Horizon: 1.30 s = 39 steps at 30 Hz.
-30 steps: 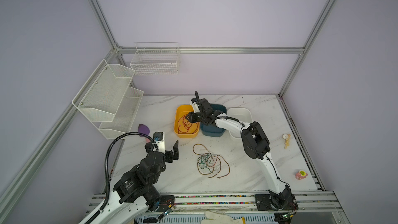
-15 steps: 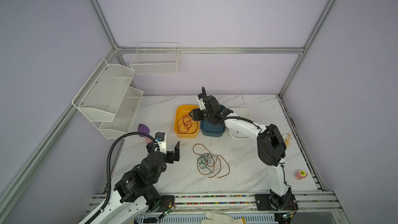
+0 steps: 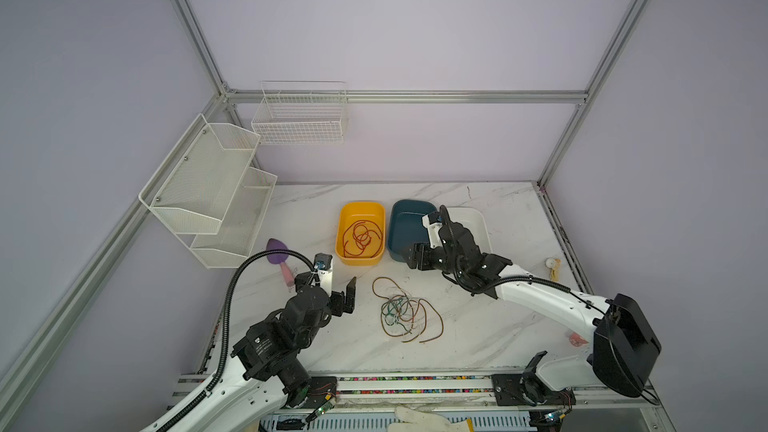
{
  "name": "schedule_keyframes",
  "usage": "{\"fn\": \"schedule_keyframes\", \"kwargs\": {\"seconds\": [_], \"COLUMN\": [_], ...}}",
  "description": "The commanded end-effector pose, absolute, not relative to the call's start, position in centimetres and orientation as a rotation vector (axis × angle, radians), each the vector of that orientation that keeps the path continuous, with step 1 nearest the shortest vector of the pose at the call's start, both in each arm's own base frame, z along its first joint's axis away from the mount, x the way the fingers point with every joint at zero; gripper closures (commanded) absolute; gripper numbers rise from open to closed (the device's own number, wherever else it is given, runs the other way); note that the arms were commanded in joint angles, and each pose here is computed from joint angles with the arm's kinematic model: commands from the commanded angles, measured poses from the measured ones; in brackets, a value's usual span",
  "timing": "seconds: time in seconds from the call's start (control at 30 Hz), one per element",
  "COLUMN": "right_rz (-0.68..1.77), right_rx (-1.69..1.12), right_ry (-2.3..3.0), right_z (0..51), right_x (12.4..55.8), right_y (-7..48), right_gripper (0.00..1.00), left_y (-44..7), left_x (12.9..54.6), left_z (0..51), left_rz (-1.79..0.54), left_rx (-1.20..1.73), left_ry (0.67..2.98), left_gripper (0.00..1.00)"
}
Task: Untangle the cables
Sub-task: 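Open the right gripper over the yellow tub and return it to the tangle, then grasp another red wire in the tangle with the right gripper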
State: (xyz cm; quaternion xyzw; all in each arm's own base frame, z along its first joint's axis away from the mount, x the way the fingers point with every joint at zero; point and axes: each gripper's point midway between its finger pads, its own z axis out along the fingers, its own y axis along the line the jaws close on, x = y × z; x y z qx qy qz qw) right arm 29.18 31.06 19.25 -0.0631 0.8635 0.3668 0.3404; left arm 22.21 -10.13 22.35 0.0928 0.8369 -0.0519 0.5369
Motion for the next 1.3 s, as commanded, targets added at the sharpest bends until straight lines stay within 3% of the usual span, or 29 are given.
{"fn": "schedule_keyframes", "kwargs": {"seconds": [0.0, 0.37, 0.93, 1.27], "right_rz": [1.051, 1.072, 0.956, 0.983], "right_rx": [-0.019, 0.098, 0.180, 0.165], "right_ry": [2.236, 2.321, 2.435, 2.463], "right_z": [19.0, 14.3, 8.5, 7.2], "right_x": [27.1, 22.0, 21.9, 21.5], "right_y": [29.9, 29.6, 29.7, 31.0], "right_gripper": [0.27, 0.30, 0.40, 0.53], "left_y": [-10.7, -11.2, -11.4, -11.6], "left_x": [22.3, 22.4, 22.5, 22.5], "left_z": [22.6, 22.1, 21.7, 21.4], "left_rz": [-0.153, -0.160, -0.154, -0.156], "left_rx": [0.235, 0.257, 0.269, 0.278], "left_ry": [1.987, 2.007, 2.026, 2.037], "left_gripper": [0.00, 0.00, 0.00, 0.00]}}
